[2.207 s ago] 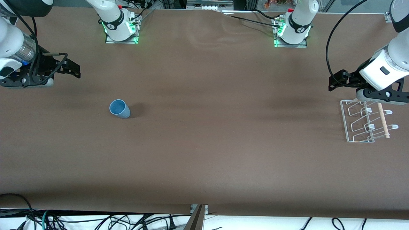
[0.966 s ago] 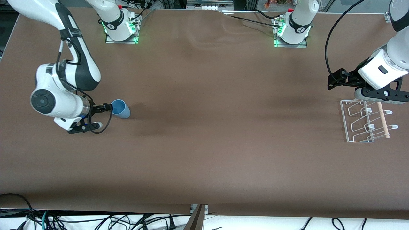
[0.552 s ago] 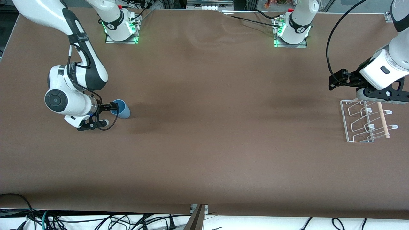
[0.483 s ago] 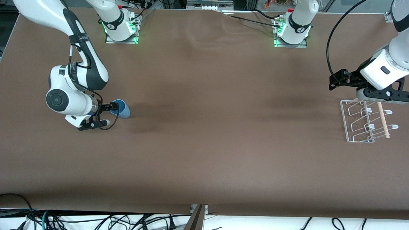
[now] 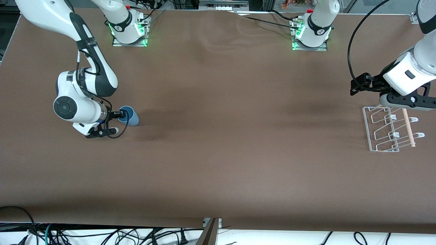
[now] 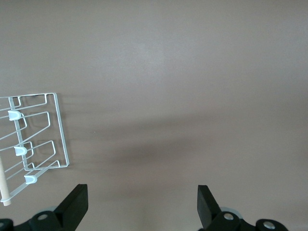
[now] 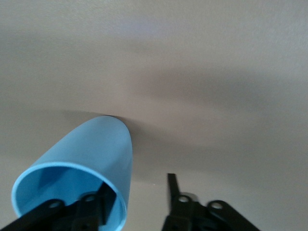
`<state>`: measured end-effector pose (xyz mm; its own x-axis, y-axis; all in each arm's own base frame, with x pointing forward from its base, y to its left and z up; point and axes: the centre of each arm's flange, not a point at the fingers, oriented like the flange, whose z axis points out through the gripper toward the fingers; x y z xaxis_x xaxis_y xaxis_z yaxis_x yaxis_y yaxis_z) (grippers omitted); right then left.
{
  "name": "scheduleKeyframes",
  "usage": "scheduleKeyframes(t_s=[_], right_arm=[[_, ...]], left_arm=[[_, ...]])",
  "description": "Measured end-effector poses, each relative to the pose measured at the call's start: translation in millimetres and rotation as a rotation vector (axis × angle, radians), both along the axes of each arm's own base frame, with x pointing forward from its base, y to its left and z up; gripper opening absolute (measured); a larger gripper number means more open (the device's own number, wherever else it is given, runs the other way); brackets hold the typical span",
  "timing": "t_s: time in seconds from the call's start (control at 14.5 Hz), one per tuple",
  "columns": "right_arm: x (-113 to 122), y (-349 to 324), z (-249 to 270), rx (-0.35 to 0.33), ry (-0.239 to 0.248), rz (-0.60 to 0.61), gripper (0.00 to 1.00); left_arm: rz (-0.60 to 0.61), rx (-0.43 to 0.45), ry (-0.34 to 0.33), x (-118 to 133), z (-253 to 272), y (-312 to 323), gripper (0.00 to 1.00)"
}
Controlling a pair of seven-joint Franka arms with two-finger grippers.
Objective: Transfer cup to left arm and place on rack
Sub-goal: 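Close the right gripper around the blue cup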
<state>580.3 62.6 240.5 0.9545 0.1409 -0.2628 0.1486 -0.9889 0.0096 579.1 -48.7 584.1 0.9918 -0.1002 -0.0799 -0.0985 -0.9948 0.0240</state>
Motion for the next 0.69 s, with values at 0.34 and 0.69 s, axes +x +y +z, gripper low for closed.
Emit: scheduleKeyframes(t_s=[0.34, 0.69], right_arm=[[5.5, 16.0, 5.4, -0.013, -0.012, -0.033, 0.05], [24.9, 33.0, 52.6, 0.069, 0.088, -0.124, 0.05]], left_arm=[[-0.001, 0.000, 0.002, -0.3, 0.1, -0.3, 1.00], [0.000, 0.001, 0.007, -1.5, 4.3, 0.1, 1.00]])
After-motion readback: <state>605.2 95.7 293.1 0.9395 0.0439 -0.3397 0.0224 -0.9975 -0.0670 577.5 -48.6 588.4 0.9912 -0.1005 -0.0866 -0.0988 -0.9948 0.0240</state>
